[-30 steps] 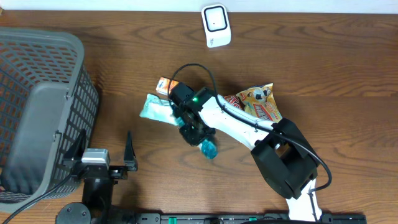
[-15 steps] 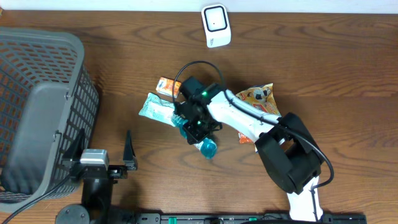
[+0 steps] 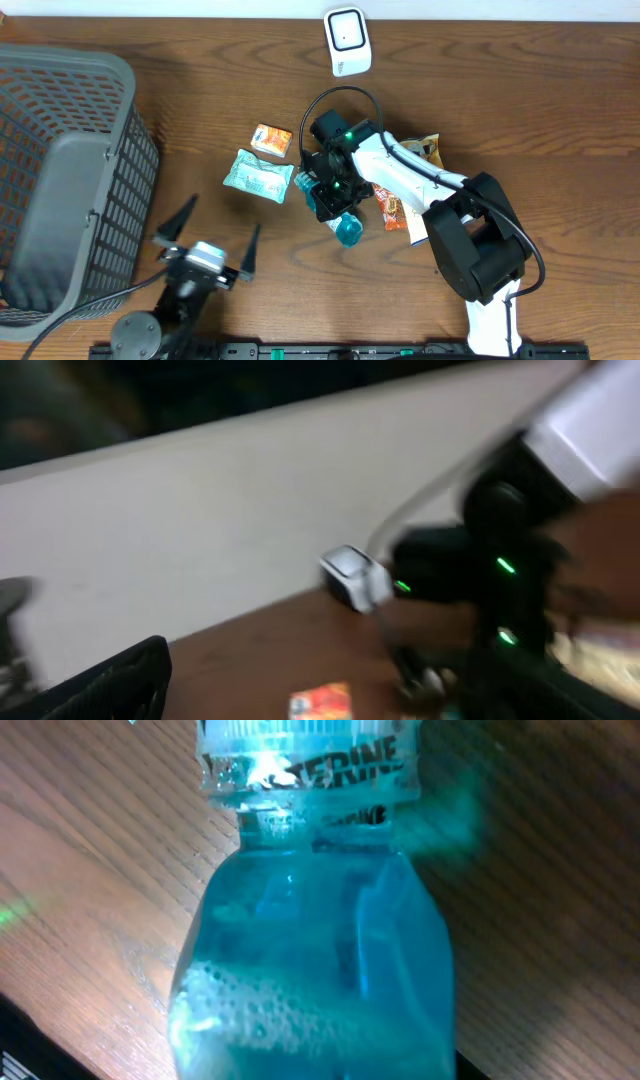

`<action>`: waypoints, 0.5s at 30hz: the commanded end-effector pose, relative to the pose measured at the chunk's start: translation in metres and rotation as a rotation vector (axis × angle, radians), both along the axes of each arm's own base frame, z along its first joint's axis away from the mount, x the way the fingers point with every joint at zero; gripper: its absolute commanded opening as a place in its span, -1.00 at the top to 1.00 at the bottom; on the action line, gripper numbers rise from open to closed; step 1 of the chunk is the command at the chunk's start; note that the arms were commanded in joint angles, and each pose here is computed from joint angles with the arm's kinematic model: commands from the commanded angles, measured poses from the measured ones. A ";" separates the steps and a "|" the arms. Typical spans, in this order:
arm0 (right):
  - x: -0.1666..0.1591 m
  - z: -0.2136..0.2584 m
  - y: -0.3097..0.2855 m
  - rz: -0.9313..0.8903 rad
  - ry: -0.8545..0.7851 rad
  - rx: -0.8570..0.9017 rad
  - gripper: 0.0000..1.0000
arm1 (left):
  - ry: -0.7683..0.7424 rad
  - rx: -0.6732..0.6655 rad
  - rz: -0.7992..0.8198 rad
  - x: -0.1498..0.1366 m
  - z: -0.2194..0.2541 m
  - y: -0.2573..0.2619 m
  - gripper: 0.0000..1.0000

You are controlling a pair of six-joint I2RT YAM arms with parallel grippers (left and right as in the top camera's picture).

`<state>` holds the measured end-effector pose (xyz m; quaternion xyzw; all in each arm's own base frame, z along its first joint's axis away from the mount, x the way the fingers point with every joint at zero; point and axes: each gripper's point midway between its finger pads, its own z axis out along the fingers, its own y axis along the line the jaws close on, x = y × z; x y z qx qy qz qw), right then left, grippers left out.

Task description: Scan the item barcode

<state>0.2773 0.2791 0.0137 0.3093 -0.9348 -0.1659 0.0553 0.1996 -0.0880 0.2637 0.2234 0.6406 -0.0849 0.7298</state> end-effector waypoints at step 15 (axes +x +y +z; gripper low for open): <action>0.036 -0.005 -0.058 -0.164 -0.178 -0.355 0.83 | 0.214 0.004 0.056 0.023 -0.095 0.003 -0.95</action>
